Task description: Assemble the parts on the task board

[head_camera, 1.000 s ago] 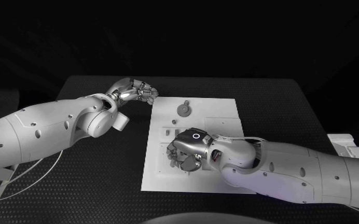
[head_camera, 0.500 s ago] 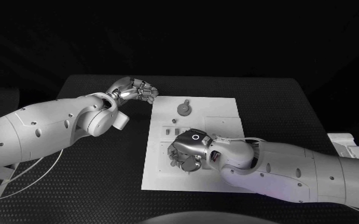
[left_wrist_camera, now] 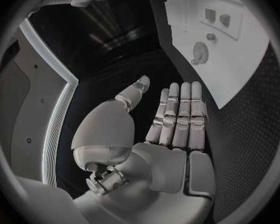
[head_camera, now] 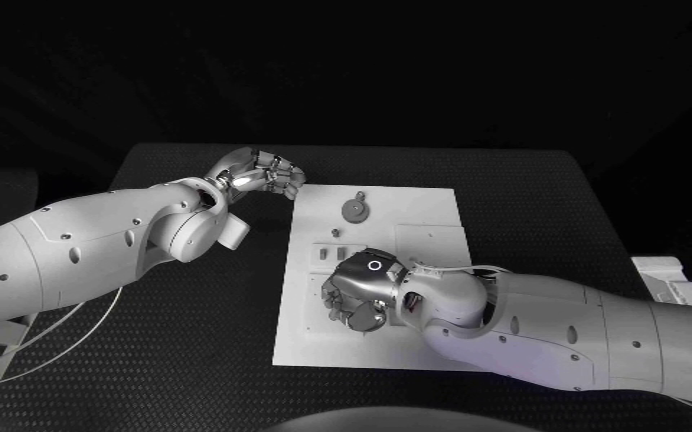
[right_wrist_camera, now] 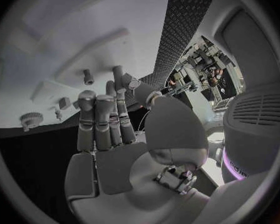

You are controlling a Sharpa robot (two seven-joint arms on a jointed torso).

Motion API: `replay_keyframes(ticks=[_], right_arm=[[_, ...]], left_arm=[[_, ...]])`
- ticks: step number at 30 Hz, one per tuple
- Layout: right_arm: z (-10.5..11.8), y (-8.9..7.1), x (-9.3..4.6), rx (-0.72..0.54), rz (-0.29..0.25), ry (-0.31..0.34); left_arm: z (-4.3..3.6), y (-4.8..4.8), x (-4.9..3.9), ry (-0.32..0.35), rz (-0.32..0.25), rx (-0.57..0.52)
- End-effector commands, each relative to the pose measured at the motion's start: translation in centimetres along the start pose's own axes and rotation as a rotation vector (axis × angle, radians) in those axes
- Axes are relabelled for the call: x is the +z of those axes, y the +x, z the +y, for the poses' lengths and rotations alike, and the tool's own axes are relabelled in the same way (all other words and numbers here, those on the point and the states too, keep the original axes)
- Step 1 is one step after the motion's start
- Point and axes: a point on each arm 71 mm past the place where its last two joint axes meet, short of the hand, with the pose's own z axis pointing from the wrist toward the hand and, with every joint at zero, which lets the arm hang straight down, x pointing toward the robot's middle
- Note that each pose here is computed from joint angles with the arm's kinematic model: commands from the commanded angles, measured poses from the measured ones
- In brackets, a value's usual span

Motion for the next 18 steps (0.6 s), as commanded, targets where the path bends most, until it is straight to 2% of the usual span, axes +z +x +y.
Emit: replay_keyframes(ticks=[1,10,18], right_arm=[[0.33,0.66,0.03,0.004,0.045,-0.004],[0.32,0.65,-0.02,0.043,0.042,-0.003],[-0.42,0.78,-0.15,0.082,0.046,0.031]], left_arm=[[-0.16,0.22,0.13,0.012,0.013,-0.003],[-0.15,0.21,0.14,0.011,0.013,-0.003],[-0.09,0.16,0.11,0.007,0.015,-0.004]])
